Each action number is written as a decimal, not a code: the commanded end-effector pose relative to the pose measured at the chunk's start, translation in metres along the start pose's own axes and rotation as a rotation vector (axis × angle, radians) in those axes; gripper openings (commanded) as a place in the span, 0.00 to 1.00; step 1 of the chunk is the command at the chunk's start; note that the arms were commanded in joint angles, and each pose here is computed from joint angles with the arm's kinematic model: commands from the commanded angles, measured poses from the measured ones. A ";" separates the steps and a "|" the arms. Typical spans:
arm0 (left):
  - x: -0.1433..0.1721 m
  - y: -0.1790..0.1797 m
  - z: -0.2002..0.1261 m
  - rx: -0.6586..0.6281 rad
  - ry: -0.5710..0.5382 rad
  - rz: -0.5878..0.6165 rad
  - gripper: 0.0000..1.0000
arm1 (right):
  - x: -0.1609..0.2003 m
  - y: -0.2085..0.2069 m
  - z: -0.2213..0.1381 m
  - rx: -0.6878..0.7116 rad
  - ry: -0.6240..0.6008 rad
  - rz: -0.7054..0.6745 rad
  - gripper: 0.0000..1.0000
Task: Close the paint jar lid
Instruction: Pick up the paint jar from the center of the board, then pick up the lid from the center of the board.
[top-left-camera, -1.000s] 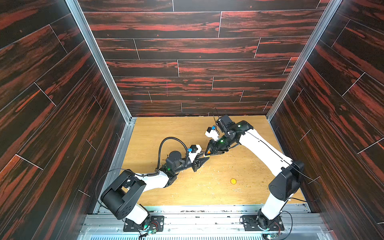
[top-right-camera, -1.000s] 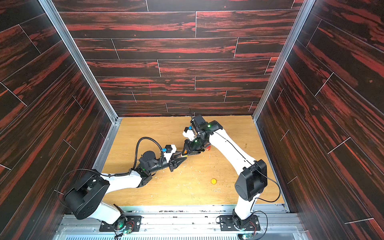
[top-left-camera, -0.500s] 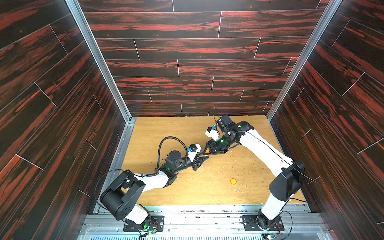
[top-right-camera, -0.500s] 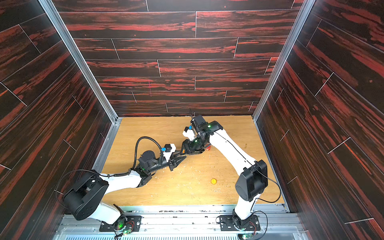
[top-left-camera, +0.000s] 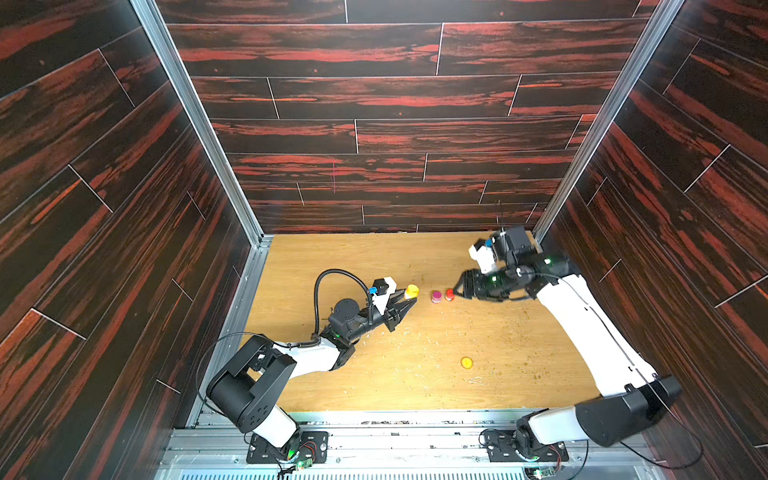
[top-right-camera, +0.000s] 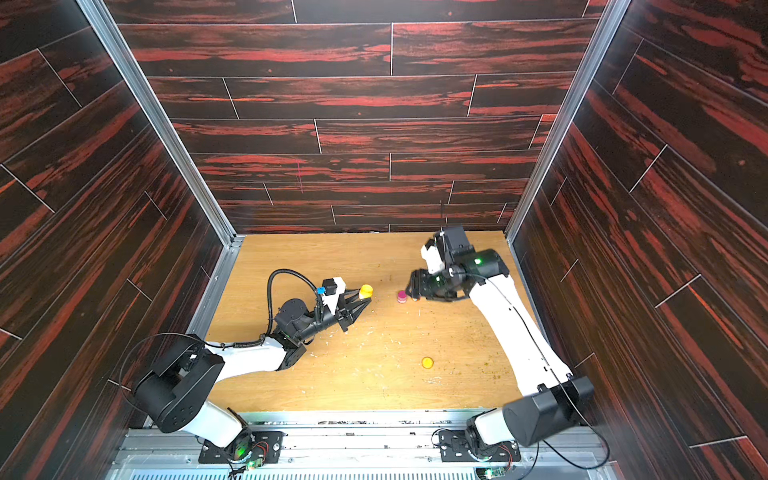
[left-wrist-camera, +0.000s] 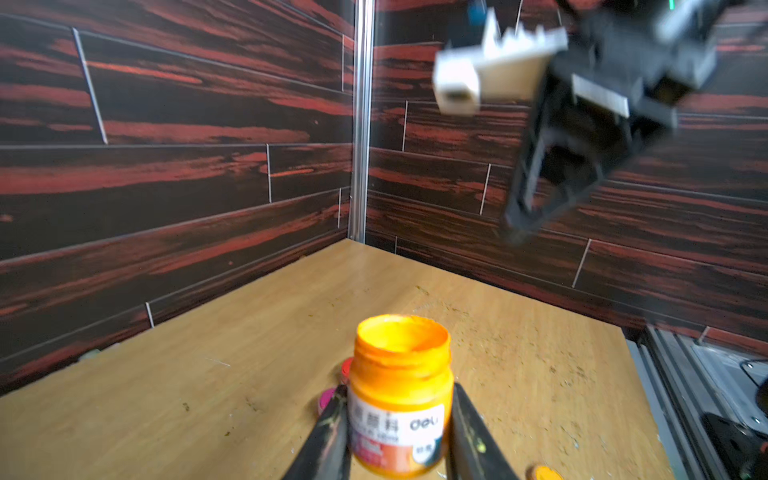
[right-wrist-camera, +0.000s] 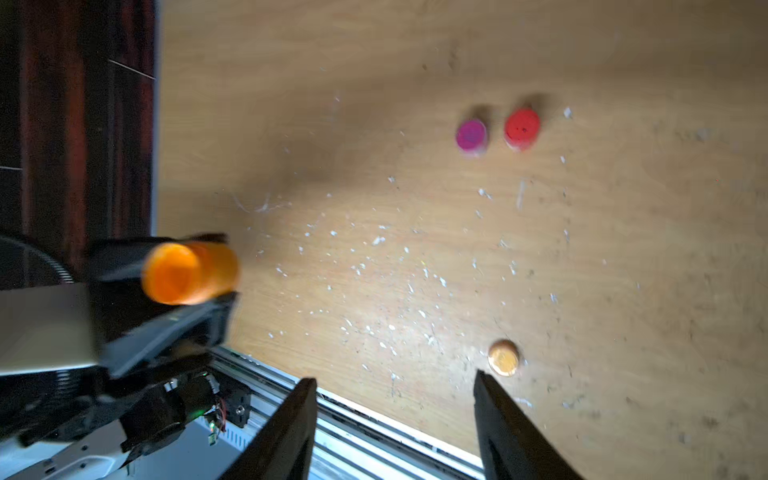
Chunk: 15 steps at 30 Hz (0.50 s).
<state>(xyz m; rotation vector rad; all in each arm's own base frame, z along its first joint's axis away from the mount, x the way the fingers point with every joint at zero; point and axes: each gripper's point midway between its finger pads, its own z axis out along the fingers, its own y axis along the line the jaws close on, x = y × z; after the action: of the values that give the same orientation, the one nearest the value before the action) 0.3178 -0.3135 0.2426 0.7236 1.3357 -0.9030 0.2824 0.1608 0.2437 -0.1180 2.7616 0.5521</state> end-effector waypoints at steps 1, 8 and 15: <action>-0.037 0.002 0.004 -0.005 -0.111 0.036 0.32 | 0.046 -0.042 0.019 0.170 0.128 0.086 0.63; -0.043 0.002 0.002 -0.012 -0.129 0.034 0.32 | 0.113 -0.067 0.065 0.196 0.243 0.203 0.63; -0.044 0.001 -0.002 -0.015 -0.125 0.031 0.32 | 0.142 -0.076 0.111 0.270 0.327 0.182 0.62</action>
<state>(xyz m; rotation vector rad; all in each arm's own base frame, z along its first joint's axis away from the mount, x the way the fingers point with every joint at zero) 0.3221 -0.3121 0.2597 0.6855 1.2919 -0.9037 0.1829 0.1256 0.0851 0.0882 3.1824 0.2369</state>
